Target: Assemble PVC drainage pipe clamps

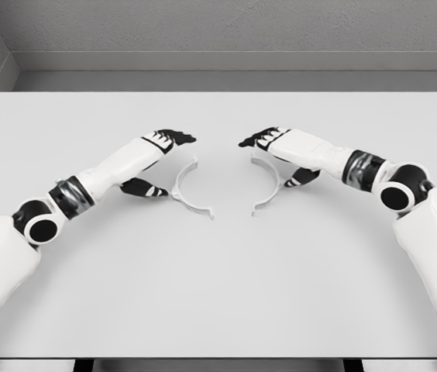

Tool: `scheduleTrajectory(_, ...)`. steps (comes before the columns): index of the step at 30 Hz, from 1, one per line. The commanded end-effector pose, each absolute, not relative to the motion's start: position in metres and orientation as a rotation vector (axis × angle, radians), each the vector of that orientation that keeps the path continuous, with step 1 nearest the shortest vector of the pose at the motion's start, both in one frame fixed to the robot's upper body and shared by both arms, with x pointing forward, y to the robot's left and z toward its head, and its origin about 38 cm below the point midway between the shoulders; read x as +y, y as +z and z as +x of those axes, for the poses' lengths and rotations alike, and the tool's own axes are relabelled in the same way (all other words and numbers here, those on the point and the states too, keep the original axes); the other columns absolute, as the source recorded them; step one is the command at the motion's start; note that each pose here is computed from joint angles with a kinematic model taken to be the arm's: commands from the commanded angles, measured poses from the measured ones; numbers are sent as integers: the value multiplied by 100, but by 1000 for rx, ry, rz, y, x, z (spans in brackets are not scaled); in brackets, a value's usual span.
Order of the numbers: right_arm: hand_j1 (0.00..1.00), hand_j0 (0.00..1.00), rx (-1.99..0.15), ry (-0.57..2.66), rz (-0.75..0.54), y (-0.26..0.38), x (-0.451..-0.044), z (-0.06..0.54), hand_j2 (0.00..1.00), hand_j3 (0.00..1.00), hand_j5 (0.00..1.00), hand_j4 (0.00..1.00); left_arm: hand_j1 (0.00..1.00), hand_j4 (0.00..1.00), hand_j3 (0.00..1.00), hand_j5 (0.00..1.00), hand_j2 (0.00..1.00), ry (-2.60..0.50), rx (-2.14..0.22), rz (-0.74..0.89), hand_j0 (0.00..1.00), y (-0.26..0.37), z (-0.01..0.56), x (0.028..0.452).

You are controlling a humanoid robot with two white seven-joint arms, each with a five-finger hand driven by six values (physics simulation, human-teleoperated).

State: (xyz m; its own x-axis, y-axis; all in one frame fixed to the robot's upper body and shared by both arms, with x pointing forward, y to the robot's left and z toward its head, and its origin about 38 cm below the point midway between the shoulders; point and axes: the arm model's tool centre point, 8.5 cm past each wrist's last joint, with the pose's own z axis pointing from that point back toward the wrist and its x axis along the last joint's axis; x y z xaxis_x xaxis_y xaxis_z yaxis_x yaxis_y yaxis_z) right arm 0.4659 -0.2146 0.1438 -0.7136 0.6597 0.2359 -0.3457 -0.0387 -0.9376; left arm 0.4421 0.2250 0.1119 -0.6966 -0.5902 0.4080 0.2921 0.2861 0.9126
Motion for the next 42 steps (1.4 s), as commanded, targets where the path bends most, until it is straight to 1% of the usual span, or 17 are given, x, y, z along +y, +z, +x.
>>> scheduleTrajectory(1,100,100,-1542,1826,-334,144,-212,466,100,100,100,100,100,100,100,100,100,-1492,-1806,269,100,110,443,229)
scheduleTrajectory(10,100,100,-1528,1814,-364,152,-218,477,100,100,100,100,100,100,100,100,100,-1498,-1801,282,100,113,444,234)
scheduleTrajectory(18,100,100,-1499,1802,-345,142,-221,478,100,100,100,100,100,100,100,100,100,-1495,-1804,283,100,114,445,235)
scheduleTrajectory(26,100,100,-1523,1818,-309,139,-200,476,100,100,100,100,100,100,100,100,100,-1503,-1789,320,100,121,452,247)
scheduleTrajectory(32,100,100,-1526,1826,-300,140,-189,477,100,100,100,100,100,100,100,100,100,-1503,-1789,320,100,121,452,247)
scheduleTrajectory(37,100,100,-1545,1842,-277,141,-170,476,100,100,100,100,100,100,100,100,100,-1504,-1789,322,100,122,453,248)
scheduleTrajectory(40,100,100,-1545,1840,-279,142,-170,476,100,100,100,100,100,100,100,100,100,-1504,-1790,320,100,121,453,247)
scheduleTrajectory(42,100,100,-1554,1833,-325,158,-180,486,100,100,100,100,100,100,100,100,100,-1504,-1790,320,100,121,453,247)
